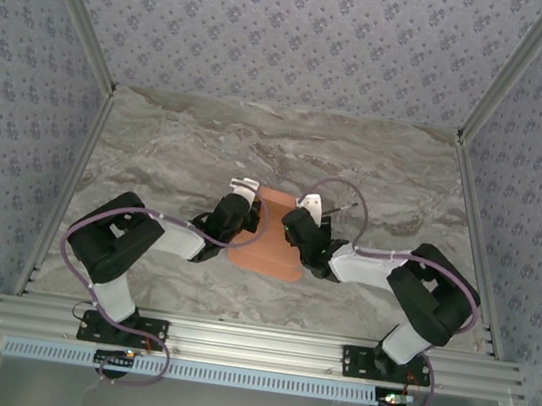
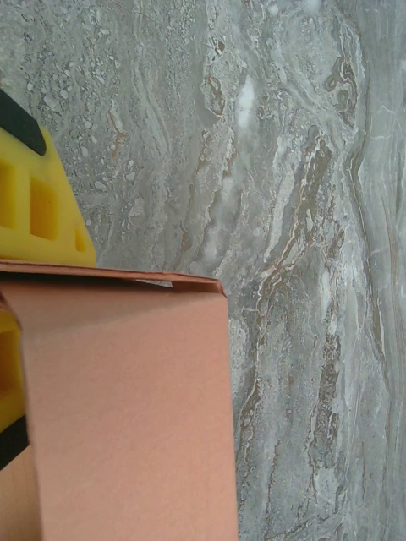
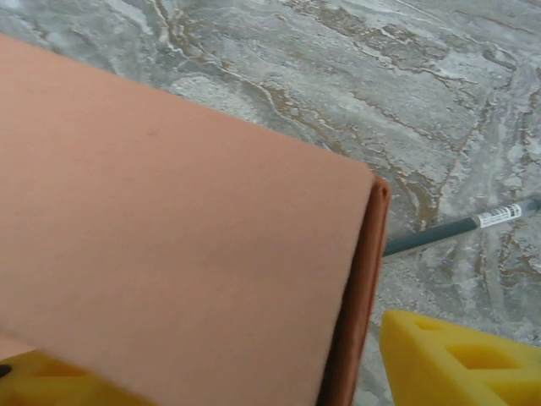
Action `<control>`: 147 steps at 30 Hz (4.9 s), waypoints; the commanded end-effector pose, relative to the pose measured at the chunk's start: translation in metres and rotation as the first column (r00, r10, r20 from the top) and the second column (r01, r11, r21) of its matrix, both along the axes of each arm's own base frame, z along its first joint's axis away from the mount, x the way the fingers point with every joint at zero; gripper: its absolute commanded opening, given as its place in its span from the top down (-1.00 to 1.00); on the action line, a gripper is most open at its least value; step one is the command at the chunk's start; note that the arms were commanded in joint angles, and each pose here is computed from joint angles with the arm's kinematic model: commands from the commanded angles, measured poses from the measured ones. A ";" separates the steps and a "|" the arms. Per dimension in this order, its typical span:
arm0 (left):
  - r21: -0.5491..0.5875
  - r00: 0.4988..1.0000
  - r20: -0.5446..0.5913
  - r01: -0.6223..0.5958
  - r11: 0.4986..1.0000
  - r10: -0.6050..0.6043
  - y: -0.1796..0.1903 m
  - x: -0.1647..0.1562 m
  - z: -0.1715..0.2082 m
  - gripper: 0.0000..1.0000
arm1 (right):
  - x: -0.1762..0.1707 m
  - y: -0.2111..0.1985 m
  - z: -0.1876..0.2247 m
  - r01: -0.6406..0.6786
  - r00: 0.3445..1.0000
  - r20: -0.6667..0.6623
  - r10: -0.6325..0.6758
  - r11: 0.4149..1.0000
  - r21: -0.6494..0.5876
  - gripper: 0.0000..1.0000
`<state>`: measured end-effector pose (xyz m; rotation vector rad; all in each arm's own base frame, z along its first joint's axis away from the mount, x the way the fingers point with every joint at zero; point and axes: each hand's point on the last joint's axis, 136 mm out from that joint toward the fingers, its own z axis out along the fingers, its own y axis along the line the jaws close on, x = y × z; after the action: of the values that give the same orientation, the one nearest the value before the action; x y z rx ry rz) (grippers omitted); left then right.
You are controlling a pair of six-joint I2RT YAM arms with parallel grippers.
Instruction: Fold the paper box
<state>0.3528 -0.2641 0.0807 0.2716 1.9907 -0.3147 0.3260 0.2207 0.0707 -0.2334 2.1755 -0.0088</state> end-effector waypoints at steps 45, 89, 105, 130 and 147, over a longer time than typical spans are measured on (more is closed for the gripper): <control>0.260 0.479 -0.875 0.579 0.773 -0.065 0.070 -0.075 -0.009 0.74 | -0.039 -0.053 0.110 -0.203 0.979 0.086 0.185 0.932 0.301 -0.61; 0.290 0.793 -0.540 0.491 0.822 -0.283 -0.018 0.012 0.143 -0.12 | -0.059 -0.042 0.057 -0.141 0.973 -0.135 0.186 0.947 0.290 -0.58; 0.009 0.890 -0.407 -0.219 0.976 0.204 0.161 -0.032 0.093 -0.19 | -0.041 -0.014 0.038 -0.183 0.950 -0.226 0.217 0.969 0.163 -0.59; -0.308 0.830 -0.557 -0.193 0.932 -0.012 0.068 -0.075 -0.025 -0.17 | -0.019 -0.035 0.019 -0.139 0.925 -0.360 0.122 0.990 -0.023 -0.59; -0.342 0.835 -0.534 -0.069 0.937 -0.133 -0.016 -0.008 -0.021 -0.17 | -0.073 -0.068 -0.012 -0.033 0.884 -0.462 0.070 0.996 0.089 -0.55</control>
<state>0.3342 -0.2614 0.0492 -0.0890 2.4784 -0.7861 0.2676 0.1566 0.0638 -0.3147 2.6033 0.1556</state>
